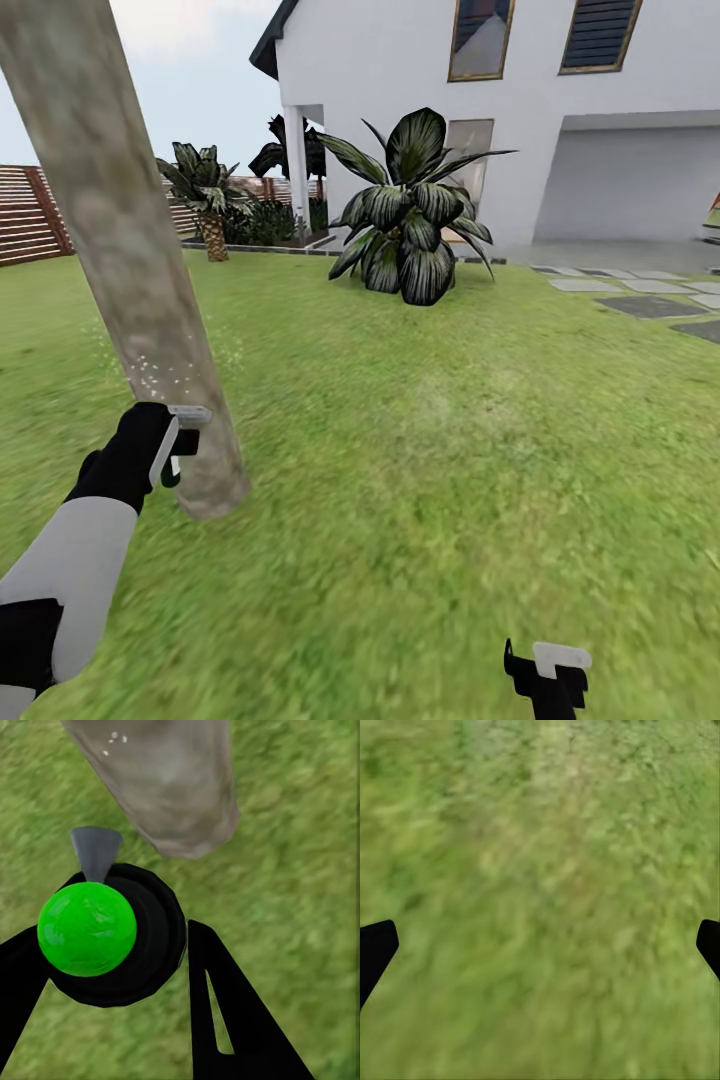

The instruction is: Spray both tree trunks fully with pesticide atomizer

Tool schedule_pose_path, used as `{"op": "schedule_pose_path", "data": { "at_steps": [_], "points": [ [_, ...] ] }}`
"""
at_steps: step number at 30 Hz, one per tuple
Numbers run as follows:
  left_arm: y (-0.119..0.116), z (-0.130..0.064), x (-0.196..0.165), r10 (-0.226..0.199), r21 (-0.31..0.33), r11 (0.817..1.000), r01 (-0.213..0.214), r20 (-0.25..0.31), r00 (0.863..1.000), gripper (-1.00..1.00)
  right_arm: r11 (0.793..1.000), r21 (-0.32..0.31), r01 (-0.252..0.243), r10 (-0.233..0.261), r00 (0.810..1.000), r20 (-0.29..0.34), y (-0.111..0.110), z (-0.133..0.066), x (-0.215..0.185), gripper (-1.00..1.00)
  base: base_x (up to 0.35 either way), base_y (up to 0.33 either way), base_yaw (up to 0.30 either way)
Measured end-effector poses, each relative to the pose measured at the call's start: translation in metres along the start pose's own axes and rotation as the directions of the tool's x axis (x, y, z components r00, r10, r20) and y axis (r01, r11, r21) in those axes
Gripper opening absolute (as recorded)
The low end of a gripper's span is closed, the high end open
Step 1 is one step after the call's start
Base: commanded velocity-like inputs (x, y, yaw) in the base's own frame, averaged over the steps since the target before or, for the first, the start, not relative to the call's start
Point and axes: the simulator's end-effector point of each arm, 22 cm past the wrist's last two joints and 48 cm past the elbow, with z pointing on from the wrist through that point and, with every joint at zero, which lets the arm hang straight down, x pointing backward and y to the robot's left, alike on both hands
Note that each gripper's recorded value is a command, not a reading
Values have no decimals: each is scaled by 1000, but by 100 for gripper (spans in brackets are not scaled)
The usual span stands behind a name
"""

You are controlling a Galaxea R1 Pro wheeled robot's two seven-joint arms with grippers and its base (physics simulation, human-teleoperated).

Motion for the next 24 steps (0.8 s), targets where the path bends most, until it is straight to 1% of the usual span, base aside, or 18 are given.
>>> {"op": "schedule_pose_path", "data": {
  "at_steps": [4,11,18,21,24],
  "points": [
    [0,1,2,-1,1,1000,1,-5,1000,-100,1000,0,0,0,1000,0,0,0,0,100,51,-2,0],
    [0,1,2,-1,1,1000,1,-5,1000,-100,1000,0,0,0,1000,1,0,0,0,100,301,-22,0],
    [0,2,5,1,1,1000,-1,-8,1000,-100,1000,0,0,0,1000,1,0,0,0,100,202,-199,24],
    [-2,6,15,7,0,1000,-7,-23,1000,-100,1000,0,0,0,1000,0,0,0,0,100,28,-265,204],
    [-2,7,18,9,-1,1000,-9,-27,1000,-100,1000,0,0,0,1000,0,0,0,0,100,66,-270,269]
  ]
}}
